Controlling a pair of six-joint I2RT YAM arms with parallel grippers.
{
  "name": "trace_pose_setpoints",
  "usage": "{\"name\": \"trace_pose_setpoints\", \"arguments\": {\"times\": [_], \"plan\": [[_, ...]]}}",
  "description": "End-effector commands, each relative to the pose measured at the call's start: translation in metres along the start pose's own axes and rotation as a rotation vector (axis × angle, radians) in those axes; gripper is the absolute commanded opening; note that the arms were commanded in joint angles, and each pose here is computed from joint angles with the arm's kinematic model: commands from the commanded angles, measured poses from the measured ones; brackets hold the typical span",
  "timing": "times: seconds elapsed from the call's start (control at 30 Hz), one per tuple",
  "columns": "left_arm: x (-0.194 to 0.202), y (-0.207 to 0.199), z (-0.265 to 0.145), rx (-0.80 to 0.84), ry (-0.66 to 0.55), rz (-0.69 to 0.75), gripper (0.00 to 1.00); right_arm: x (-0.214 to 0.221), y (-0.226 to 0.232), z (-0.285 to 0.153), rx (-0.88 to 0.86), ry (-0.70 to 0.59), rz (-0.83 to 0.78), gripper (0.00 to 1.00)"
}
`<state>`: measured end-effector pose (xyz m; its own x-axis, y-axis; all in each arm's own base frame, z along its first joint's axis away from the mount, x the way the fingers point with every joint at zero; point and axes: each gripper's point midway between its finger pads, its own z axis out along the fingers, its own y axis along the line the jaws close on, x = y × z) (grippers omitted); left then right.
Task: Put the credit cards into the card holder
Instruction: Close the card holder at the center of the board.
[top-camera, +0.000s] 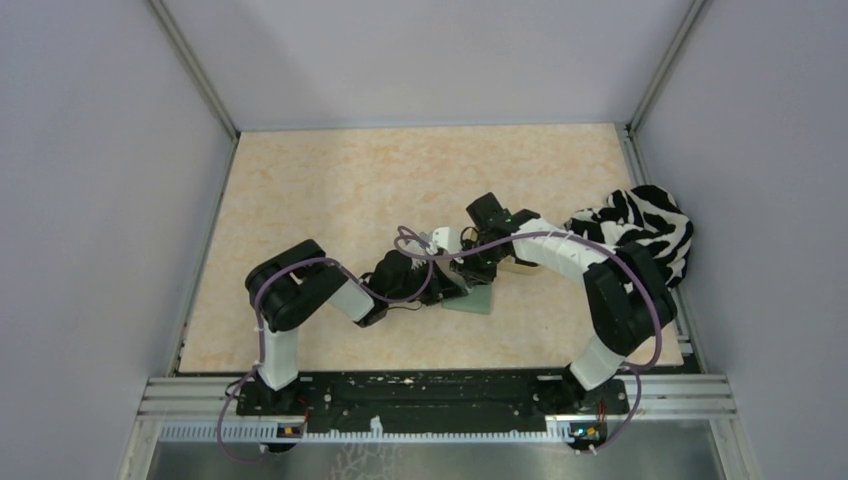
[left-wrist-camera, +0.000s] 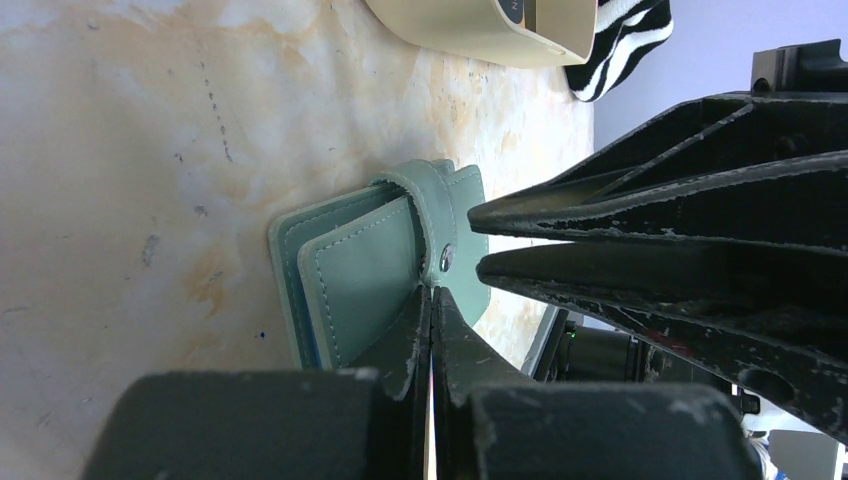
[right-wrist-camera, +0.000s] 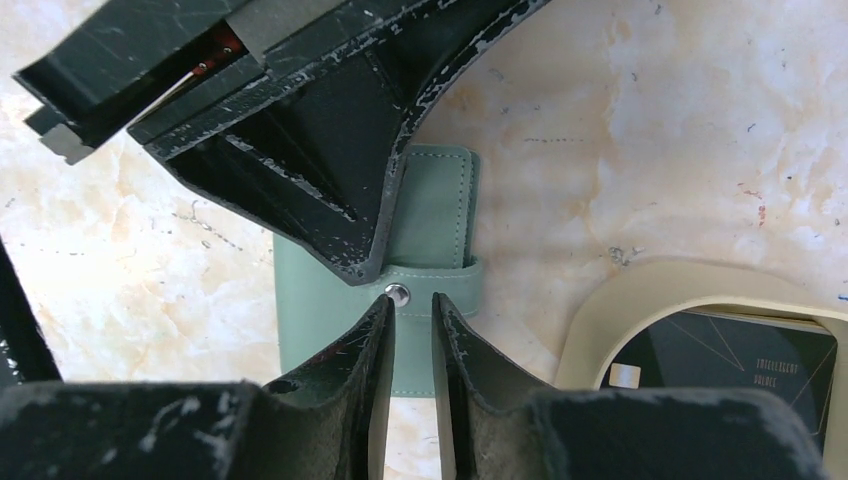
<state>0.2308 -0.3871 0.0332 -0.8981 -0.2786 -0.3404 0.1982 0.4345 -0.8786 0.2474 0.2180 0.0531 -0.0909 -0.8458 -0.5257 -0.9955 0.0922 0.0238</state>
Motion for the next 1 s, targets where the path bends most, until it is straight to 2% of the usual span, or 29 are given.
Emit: {"name": "trace_pose_setpoints", "arguments": {"times": [0.0,0.57,0.97], "plan": [[0.014,0.035,0.0,-0.114,0.036,-0.013,0.0,0.002,-0.003,0.009,0.007,0.025,-0.039,0.2],[0.011,0.029,-0.003,-0.089,0.022,-0.016,0.0,0.007,0.013,0.018,-0.081,0.045,-0.028,0.18],[0.004,0.009,-0.012,-0.037,-0.009,-0.003,0.0,0.003,0.008,0.015,-0.056,0.029,-0.02,0.19]]}}
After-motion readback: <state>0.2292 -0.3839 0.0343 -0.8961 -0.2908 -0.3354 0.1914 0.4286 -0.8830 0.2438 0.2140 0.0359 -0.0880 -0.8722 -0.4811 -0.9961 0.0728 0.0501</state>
